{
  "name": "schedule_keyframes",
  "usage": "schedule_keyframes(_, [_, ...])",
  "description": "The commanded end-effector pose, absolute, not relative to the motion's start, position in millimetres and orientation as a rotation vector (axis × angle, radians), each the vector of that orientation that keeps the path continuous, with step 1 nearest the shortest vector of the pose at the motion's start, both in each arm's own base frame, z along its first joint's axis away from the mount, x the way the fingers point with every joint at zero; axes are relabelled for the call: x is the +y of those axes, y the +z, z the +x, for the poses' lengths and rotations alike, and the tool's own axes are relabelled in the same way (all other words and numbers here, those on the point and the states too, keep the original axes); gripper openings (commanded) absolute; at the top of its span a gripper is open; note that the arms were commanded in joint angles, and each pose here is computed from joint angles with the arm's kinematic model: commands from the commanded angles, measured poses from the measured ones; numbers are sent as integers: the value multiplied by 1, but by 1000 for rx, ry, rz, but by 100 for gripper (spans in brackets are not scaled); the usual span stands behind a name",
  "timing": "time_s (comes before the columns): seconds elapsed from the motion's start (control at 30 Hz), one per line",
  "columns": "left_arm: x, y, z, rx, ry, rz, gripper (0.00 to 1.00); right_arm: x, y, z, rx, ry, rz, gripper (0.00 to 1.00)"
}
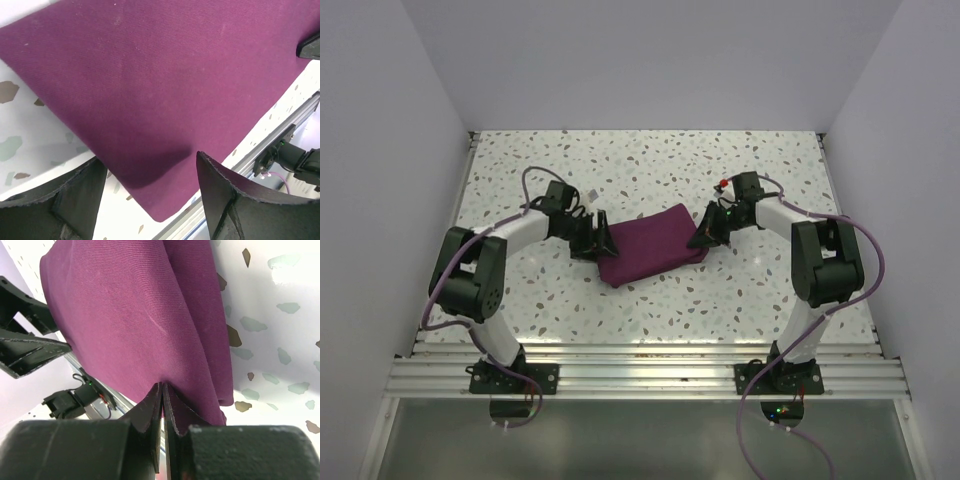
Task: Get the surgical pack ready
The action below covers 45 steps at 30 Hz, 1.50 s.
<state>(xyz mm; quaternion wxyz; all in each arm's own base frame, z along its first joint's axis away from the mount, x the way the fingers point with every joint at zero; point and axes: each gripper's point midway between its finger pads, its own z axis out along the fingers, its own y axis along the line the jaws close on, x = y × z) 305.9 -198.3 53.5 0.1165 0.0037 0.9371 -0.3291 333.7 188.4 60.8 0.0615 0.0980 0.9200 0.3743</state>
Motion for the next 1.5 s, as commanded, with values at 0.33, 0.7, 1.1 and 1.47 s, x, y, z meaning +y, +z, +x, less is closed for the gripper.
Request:
schedule_keyframes(0.33, [-221, 92, 322, 2530, -1178, 59, 43, 187, 47, 332, 2805, 1120, 293, 7])
schedule_keyframes(0.7, [-217, 58, 316, 2586, -1171, 17, 0, 182, 37, 326, 2828, 1082, 316, 7])
schedule_keyframes(1.1, [-182, 77, 310, 2694, -866, -13, 56, 182, 63, 323, 2799, 1095, 308, 7])
schedule_keyframes(1.47, [-176, 128, 330, 2555, -779, 47, 27, 179, 81, 323, 2793, 1062, 269, 7])
